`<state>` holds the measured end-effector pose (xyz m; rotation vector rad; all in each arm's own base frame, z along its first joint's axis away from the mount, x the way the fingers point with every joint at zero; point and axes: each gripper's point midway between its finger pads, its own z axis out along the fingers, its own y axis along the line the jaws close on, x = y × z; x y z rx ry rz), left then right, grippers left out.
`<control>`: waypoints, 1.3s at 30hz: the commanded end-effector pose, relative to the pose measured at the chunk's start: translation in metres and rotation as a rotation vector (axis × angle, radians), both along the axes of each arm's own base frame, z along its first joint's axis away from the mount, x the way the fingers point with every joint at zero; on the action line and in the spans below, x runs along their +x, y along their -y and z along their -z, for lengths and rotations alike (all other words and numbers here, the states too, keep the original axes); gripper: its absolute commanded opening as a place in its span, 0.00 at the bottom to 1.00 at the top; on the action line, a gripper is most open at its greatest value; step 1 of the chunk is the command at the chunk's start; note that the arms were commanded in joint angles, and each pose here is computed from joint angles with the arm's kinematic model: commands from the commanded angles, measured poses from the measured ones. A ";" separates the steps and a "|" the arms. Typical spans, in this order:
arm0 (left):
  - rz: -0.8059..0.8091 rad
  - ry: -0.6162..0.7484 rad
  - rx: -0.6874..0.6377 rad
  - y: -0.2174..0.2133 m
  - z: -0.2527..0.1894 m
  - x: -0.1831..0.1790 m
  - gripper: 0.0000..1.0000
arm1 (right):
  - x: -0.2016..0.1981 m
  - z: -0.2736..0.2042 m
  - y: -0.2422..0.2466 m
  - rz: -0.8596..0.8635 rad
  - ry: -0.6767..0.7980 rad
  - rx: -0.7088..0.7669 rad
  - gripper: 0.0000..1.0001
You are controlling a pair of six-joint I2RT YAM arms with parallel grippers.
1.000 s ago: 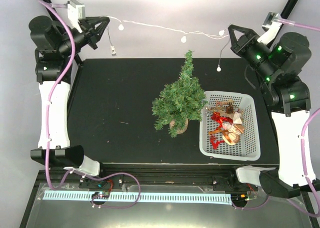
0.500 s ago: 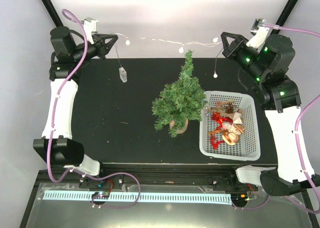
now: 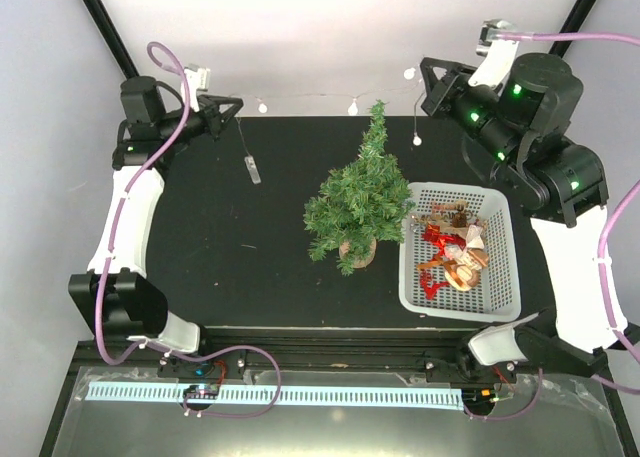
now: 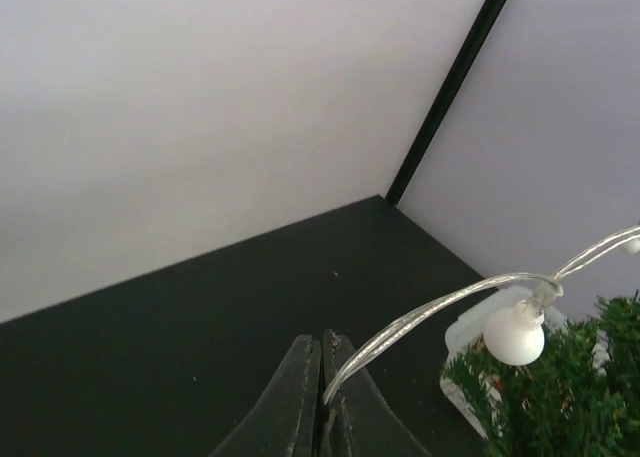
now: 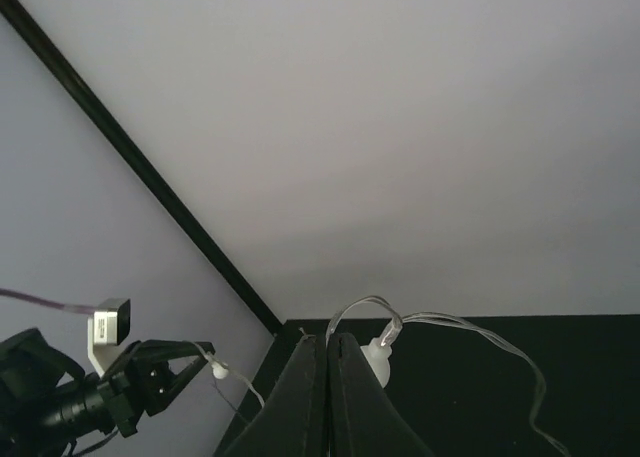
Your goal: Decorate the small christmas tree
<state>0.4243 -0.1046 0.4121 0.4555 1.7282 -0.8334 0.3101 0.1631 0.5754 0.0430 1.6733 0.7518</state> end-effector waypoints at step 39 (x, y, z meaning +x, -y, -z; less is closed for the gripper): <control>-0.149 0.220 0.270 -0.024 0.005 -0.068 0.02 | -0.051 0.069 -0.037 -0.117 -0.106 -0.122 0.01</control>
